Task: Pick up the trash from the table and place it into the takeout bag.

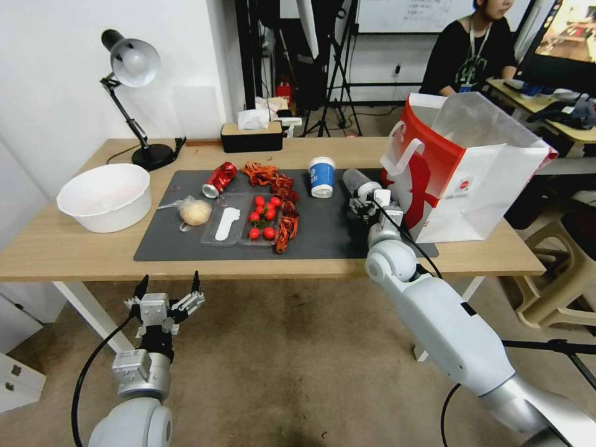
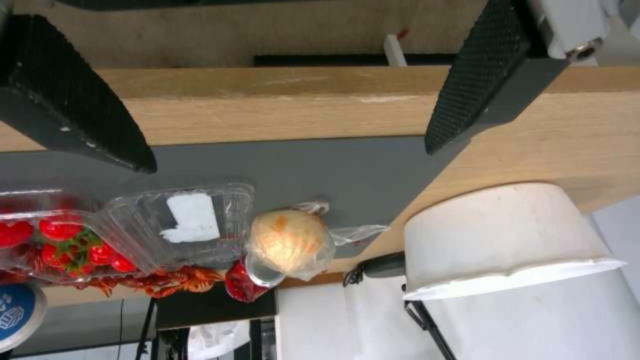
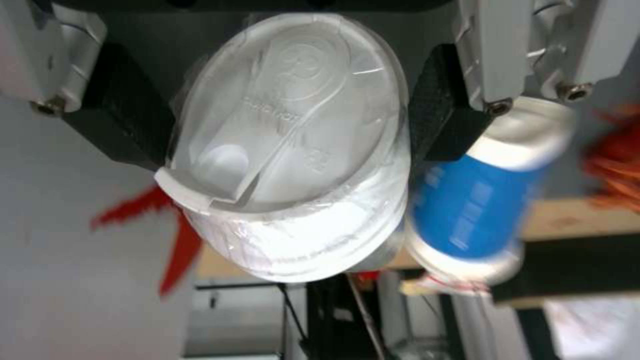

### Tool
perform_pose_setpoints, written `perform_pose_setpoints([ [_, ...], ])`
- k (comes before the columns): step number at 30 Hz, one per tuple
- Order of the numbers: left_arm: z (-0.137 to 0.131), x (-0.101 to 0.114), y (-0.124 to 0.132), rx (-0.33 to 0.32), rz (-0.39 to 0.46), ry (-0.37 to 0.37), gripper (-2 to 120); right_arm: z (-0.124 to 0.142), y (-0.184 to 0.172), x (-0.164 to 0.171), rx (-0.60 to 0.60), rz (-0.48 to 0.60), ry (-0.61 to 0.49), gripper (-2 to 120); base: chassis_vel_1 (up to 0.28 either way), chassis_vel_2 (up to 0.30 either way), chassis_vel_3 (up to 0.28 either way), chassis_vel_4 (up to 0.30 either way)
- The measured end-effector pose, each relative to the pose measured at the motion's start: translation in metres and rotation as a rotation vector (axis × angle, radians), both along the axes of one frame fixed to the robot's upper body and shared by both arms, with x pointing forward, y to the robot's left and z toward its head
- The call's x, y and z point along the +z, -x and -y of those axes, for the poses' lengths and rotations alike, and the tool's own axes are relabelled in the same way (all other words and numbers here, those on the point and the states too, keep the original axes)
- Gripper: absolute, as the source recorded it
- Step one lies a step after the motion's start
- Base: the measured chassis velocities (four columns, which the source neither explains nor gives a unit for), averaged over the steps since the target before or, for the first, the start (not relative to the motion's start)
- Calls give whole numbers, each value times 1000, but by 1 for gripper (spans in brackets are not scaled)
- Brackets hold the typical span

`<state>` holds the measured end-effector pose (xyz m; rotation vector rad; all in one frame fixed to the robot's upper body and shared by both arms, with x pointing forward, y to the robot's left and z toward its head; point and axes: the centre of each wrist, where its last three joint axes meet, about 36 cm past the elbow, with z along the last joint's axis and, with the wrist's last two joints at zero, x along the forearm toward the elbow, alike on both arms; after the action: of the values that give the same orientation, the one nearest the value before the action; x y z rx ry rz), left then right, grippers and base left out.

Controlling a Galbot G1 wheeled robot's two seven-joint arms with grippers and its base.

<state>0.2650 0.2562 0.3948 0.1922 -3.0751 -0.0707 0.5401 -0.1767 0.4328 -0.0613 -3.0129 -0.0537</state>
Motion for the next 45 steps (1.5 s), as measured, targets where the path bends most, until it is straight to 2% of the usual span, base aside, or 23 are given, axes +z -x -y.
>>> perform_pose_setpoints([
  [11, 1, -1, 0, -2, -3, -1, 100, -3, 37, 63, 188, 187, -136, 72, 0, 0, 0, 0],
  [13, 1, -1, 0, -2, -3, -2, 100, 1, 43, 91, 229, 248, -182, 72, 0, 0, 0, 0],
  [15, 1, -1, 0, -2, -3, -2, 100, 4, 44, 101, 234, 269, -194, 72, 0, 0, 0, 0],
  [17, 1, -1, 1, -2, -4, -4, 100, 16, 45, 133, 225, 327, -221, 72, 0, 0, 0, 0],
  [19, 1, -1, 1, -2, -4, -4, 100, 18, 45, 139, 219, 334, -224, 72, 0, 0, 0, 0],
  [20, 1, 0, 1, -2, -3, -6, 100, 33, 47, 169, 163, 353, -224, 72, 0, 0, 0, 0],
  [22, 1, 0, 2, -2, -3, -6, 100, 38, 48, 178, 141, 354, -219, 72, 0, 0, 0, 0],
  [24, 1, 1, 2, -3, -1, -8, 100, 68, 46, 206, 17, 348, -167, 72, 0, 0, 0, 0],
  [26, 1, 1, 2, -3, -1, -8, 100, 74, 45, 209, -10, 345, -155, 72, 0, 0, 0, 0],
  [28, 2, 2, 2, -4, 2, -9, 100, 105, 35, 214, -126, 315, -104, 72, 0, 0, 0, 0],
  [30, 2, 2, 2, -4, 2, -9, 100, 108, 34, 214, -136, 310, -99, 72, 0, 0, 0, 0],
  [32, 3, 2, 2, -9, 2, -10, 100, 124, 29, 209, -199, 261, -63, 72, 0, 0, 0, 0],
  [37, 4, 3, 2, -12, 4, -12, 100, 123, 29, 195, -221, 202, -60, 72, 0, 0, 0, 0],
  [42, 4, 3, 2, -12, 3, -13, 100, 121, 29, 192, -225, 187, -64, 73, 0, 0, 0, 0],
  [45, 4, 3, 3, -12, 3, -13, 100, 124, 30, 196, -230, 195, -69, 88, 0, 0, 0, 0],
])
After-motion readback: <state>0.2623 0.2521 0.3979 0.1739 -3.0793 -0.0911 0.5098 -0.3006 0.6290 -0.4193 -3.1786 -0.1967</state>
